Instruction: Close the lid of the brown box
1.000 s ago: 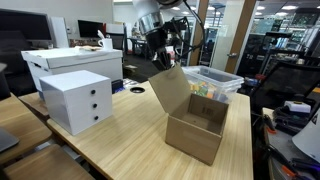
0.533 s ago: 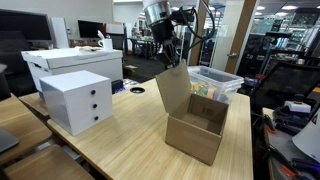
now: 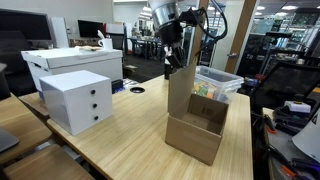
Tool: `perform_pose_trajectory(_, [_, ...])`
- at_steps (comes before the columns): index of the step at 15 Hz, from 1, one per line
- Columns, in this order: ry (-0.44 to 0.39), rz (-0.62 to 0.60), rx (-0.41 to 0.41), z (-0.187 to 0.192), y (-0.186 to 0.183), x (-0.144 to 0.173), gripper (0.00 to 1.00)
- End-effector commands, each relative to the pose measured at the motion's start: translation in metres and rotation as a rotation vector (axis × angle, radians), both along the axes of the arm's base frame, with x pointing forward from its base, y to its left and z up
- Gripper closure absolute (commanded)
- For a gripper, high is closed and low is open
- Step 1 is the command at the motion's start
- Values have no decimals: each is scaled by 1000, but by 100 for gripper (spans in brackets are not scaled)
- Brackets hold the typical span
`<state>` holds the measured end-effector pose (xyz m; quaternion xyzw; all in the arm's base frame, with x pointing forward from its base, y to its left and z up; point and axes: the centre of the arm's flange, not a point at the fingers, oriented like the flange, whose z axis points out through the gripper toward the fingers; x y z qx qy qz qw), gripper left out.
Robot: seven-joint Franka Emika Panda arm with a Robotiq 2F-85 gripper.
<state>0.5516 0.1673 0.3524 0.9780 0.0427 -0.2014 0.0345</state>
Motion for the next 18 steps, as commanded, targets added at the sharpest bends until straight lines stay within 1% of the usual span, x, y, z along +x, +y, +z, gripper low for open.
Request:
perform_pose_trajectory(1, [18,-42,27,-4,-1,-31,99])
perform_pose_trajectory(6, [57,-57,39,-11,0,-50,99])
perform_pose_trajectory(9, [67,-65,42,-18,-5,-60,99])
perform_pose_trajectory(11, [48,-59,40,-23,-9,-68,99])
perform_pose_trajectory(16, [-78,-58,82,-45,-23,-89,99])
perform_pose_trajectory(18, [-113,-66,96,-53,-29,-96,99])
